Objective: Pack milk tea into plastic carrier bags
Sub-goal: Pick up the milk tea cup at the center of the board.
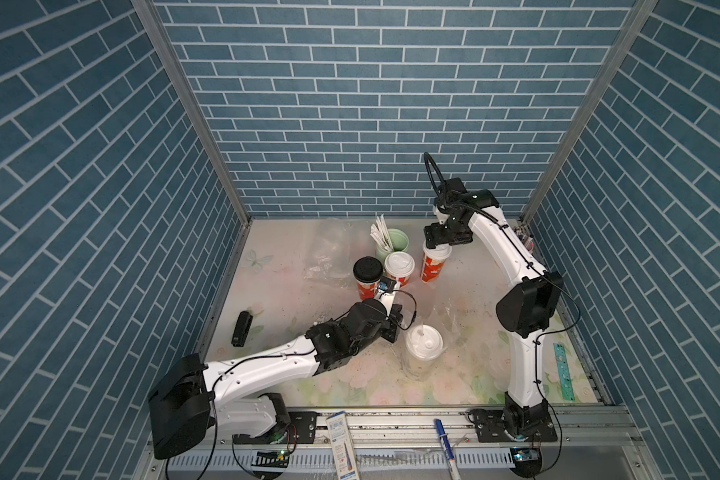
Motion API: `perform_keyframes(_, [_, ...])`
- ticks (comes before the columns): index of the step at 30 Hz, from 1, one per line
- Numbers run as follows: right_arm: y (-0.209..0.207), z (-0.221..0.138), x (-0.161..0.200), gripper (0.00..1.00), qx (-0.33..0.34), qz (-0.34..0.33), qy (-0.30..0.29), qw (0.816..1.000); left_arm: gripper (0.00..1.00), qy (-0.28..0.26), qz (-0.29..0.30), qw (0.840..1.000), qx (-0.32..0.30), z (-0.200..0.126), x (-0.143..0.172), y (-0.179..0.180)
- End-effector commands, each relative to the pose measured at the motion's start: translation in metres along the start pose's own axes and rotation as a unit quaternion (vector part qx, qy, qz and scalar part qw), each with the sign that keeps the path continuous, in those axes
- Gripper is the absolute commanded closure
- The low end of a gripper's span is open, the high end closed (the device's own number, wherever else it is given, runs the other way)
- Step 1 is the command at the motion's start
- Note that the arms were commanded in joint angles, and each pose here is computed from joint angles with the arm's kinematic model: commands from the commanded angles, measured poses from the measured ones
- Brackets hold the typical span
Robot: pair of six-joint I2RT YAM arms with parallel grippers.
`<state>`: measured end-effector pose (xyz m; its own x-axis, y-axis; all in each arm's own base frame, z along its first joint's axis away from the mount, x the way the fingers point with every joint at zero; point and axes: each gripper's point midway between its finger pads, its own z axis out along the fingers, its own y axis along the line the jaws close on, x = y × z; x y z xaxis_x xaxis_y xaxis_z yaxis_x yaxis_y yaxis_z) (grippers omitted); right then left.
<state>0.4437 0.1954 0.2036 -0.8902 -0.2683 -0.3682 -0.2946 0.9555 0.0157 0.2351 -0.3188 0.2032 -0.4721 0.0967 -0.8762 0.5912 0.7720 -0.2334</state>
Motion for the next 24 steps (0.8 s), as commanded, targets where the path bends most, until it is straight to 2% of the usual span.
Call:
perform_keyframes(1, [0.002,0.001,0.004,0.13,0.013,-0.026,0.013,0.999,1.0,-0.001,0.003,1.0,-0.004,0.0,0.001,0.005])
perform_keyframes(15, [0.007,0.013,0.013,0.15,0.018,-0.032,0.034,0.999,1.0,-0.003,0.002,1.0,-0.007,-0.002,0.001,0.007])
perform_keyframes(24, [0.009,0.013,0.013,0.21,0.013,-0.031,0.032,0.999,1.0,-0.006,0.001,1.0,-0.007,-0.004,0.0,0.008])
